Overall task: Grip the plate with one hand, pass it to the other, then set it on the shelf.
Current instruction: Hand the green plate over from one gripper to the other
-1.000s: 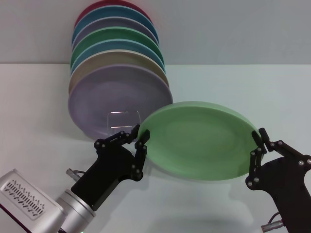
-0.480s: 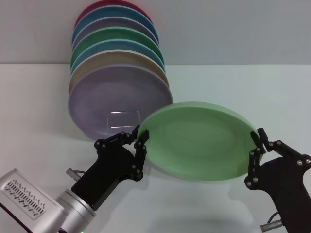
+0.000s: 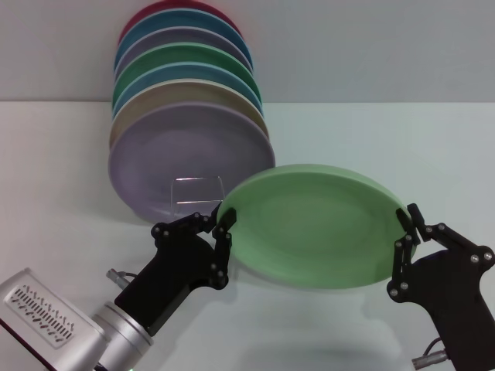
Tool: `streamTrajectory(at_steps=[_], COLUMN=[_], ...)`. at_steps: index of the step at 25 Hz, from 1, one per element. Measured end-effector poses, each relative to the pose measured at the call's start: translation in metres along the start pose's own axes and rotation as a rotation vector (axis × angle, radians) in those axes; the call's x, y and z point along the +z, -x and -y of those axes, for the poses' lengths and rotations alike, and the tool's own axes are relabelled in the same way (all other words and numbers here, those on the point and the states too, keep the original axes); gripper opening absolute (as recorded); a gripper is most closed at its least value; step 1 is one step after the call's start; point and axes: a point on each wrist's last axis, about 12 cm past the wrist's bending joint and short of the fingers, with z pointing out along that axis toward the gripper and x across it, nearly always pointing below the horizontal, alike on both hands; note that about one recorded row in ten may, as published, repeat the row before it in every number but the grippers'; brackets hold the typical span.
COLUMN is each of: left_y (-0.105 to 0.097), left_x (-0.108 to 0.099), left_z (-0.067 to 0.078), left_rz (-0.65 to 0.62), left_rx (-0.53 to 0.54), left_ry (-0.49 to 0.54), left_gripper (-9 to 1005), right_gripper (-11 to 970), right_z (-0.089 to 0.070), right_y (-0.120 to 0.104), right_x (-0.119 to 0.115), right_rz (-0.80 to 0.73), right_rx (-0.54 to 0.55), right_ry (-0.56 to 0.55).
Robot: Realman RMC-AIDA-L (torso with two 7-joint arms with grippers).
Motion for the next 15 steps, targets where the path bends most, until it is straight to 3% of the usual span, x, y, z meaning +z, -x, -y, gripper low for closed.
streamTrajectory(at_steps=[15], left_y=[0.0005], left_x=[-0.0053], left_z=[0.0033], left_rz=[0.012], left_rx=[0.067], left_ry=[0.006], left_gripper=[49], right_gripper=[20], right_z=[-0.0004], right_y=[-0.0007], right_x=[-0.0009], right_rz=[0.000], right_rx=[-0.004], right_ry=[0.007])
